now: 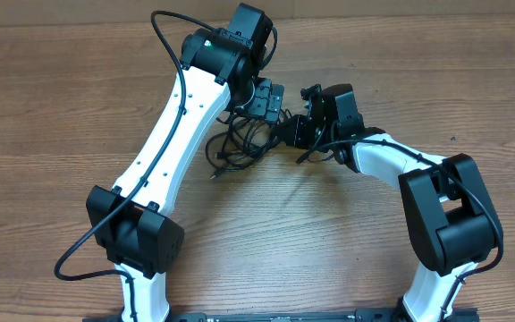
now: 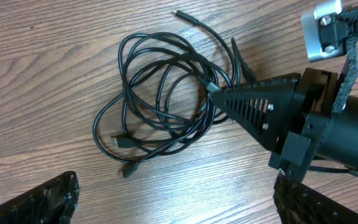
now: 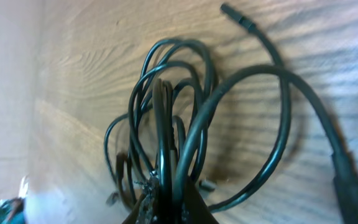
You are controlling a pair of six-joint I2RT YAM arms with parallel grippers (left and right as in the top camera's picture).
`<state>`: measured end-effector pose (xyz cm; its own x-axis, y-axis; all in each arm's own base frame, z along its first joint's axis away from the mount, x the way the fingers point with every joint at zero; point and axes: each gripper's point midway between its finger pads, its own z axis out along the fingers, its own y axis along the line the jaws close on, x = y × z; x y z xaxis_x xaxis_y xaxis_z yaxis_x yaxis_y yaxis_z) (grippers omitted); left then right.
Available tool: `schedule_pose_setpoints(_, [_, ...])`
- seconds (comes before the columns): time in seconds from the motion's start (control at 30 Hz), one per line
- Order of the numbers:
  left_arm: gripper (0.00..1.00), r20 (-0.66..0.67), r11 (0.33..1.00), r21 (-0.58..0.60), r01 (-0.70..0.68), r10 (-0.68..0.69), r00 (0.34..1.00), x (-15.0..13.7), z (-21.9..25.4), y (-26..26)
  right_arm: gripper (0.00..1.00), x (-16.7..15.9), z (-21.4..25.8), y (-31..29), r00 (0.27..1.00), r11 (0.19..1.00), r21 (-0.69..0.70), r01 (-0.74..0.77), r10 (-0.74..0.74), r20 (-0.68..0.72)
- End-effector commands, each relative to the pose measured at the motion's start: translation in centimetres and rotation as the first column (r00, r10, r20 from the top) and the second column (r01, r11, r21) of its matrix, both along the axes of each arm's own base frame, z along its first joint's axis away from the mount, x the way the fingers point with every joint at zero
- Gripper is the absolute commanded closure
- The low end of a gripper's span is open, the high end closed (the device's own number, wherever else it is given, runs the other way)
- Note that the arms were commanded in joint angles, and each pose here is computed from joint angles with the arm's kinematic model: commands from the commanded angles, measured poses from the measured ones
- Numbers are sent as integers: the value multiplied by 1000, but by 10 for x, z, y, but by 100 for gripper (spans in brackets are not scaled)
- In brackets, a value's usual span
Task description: Untangle cables
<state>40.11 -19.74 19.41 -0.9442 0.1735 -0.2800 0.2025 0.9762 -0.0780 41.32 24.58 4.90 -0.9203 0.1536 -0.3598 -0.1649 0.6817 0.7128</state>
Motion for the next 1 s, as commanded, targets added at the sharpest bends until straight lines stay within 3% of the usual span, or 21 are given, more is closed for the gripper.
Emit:
schedule_pose_setpoints(0.0, [0, 14, 1000, -1, -14, 14, 1000, 2, 3, 0, 96, -8, 7, 12, 997, 995, 73, -70, 72, -31])
schedule_pose_setpoints(0.13, [0, 14, 1000, -1, -14, 14, 1000, 2, 3, 0, 96, -19, 31, 14, 990, 978, 161, -129, 137, -40])
schedule_pose_setpoints(0.33, [0, 14, 1000, -1, -14, 14, 1000, 2, 3, 0, 96, -24, 84, -12, 996, 983, 167, -82, 86, -17])
schedule_pose_setpoints(0.67, [0, 14, 1000, -1, -14, 14, 1000, 2, 3, 0, 96, -60, 214, -58, 980, 979, 200, -31, -9, 197])
schedule_pose_setpoints(0.8, [0, 14, 1000, -1, -14, 14, 1000, 2, 3, 0, 96, -65, 235, -65, 963, 983, 186, -2, -48, 265])
schedule_pose_setpoints(0.97, [0, 14, 1000, -1, -14, 14, 1000, 2, 3, 0, 96, -65, 237, -66, 968, 979, 202, 19, -68, 241])
